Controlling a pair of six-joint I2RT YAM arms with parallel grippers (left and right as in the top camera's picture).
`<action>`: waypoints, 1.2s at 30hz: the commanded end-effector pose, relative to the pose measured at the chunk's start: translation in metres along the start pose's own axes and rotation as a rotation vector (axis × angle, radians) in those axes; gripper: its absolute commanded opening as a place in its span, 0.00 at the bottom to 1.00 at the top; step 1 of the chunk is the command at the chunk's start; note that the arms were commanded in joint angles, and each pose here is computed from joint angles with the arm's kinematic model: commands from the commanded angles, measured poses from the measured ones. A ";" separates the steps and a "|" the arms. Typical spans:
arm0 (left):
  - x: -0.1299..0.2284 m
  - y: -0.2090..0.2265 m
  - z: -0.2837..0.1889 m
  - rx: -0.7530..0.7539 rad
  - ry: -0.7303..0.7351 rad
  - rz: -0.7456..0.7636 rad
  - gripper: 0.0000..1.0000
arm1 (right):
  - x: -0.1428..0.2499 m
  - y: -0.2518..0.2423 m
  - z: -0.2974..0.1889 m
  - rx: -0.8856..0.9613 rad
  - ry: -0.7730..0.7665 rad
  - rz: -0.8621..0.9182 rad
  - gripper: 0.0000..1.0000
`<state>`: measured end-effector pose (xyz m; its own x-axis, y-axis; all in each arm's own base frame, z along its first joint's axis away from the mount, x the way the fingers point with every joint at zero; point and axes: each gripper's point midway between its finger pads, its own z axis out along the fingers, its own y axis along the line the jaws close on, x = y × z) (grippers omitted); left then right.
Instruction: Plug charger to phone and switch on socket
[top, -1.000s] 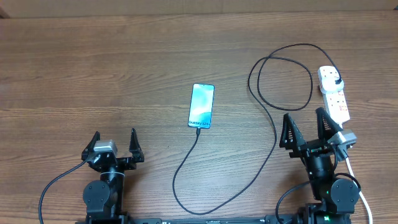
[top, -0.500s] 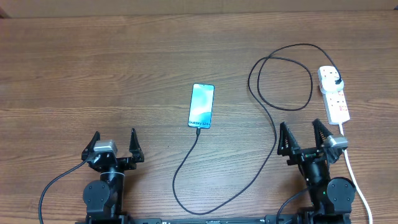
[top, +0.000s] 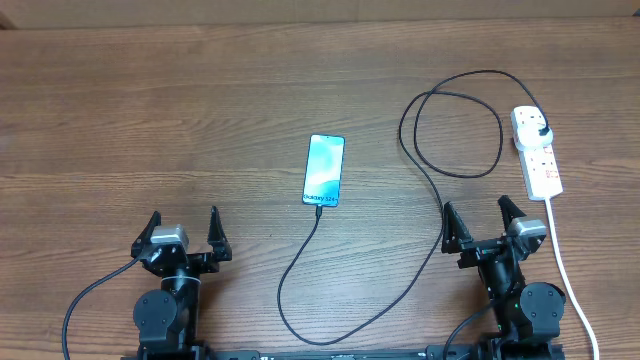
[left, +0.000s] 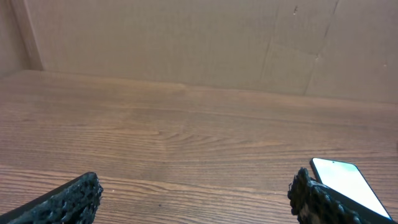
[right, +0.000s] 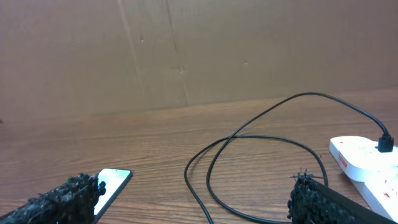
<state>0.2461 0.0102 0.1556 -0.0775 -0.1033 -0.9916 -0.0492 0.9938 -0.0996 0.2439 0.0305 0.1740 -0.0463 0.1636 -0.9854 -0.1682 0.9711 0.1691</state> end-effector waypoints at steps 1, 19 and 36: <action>0.000 0.002 0.000 -0.009 -0.005 0.018 1.00 | 0.002 0.002 0.000 -0.012 -0.004 -0.021 1.00; 0.000 0.002 0.000 -0.009 -0.005 0.018 1.00 | 0.003 0.022 -0.001 -0.129 -0.011 -0.277 1.00; 0.000 0.002 0.000 -0.009 -0.005 0.018 1.00 | 0.003 0.022 -0.001 -0.127 -0.013 -0.277 1.00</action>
<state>0.2461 0.0102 0.1556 -0.0775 -0.1033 -0.9916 -0.0496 0.9938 -0.0996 0.2395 0.0496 0.1760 0.0186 -0.0954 -0.9953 -0.2837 0.9540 -0.0968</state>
